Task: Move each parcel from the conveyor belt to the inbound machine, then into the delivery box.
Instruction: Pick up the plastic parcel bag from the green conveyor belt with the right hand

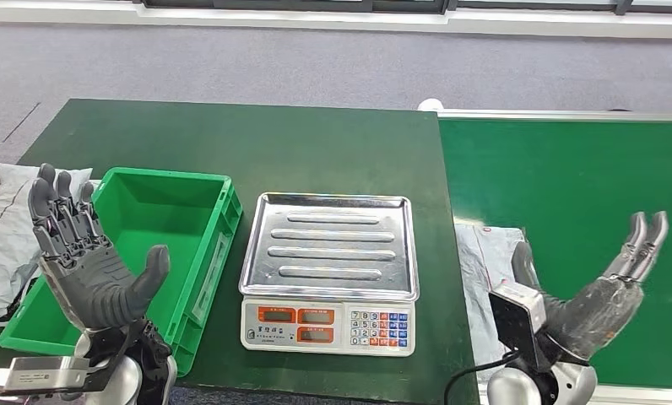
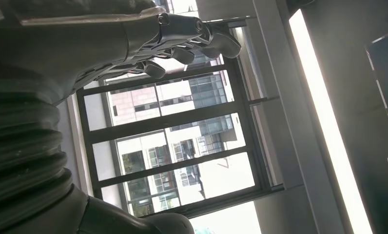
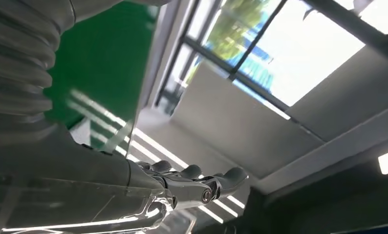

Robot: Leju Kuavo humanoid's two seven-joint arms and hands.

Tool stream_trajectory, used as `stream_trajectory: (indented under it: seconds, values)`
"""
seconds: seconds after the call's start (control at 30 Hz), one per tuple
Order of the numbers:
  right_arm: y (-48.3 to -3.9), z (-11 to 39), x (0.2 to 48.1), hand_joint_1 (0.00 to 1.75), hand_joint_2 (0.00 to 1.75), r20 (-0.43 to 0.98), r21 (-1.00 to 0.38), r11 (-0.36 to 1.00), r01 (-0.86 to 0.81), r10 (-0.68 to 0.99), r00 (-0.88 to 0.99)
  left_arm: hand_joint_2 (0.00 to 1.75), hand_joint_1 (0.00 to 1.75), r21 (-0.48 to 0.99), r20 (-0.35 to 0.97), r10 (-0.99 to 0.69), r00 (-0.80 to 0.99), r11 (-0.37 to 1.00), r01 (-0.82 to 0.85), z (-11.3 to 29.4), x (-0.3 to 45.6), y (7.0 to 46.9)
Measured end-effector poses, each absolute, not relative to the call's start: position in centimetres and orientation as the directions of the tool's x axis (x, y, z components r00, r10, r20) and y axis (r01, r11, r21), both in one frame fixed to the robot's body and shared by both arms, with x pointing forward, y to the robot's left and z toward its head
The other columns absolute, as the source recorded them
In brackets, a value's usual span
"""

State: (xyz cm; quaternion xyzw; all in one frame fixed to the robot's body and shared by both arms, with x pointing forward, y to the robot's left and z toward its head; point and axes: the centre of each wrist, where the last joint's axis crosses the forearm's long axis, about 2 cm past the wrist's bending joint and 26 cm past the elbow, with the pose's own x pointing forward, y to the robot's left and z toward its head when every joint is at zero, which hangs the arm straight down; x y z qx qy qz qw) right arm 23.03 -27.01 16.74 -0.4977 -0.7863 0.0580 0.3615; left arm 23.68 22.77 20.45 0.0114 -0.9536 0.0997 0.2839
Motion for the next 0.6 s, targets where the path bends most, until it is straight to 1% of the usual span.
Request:
stream_trajectory:
  seconds: [0.07,0.37,0.43,0.6]
  values:
    - [-27.9,16.2,23.5,0.00,1.75,0.491,-0.502,0.433,0.749,0.855,-0.165,1.75,0.00,-0.186,0.543,0.037,-0.839,0.980,-0.078,20.5,23.7,22.8]
    - [-31.7,13.9,25.3,0.00,1.75,0.459,-0.653,0.250,0.715,0.881,0.112,1.75,0.00,-0.184,0.543,0.039,-0.839,0.980,-0.073,20.5,23.7,22.8]
    - [-32.6,13.2,25.5,0.00,1.75,0.477,-0.675,0.246,0.695,0.865,0.158,1.75,0.00,-0.183,0.542,0.042,-0.839,0.981,-0.069,20.5,23.7,22.7]
    - [-34.6,10.7,25.9,0.00,1.75,0.552,-0.724,0.312,0.616,0.797,0.245,1.75,0.00,-0.172,0.538,0.053,-0.841,0.984,-0.048,20.6,23.8,22.7]
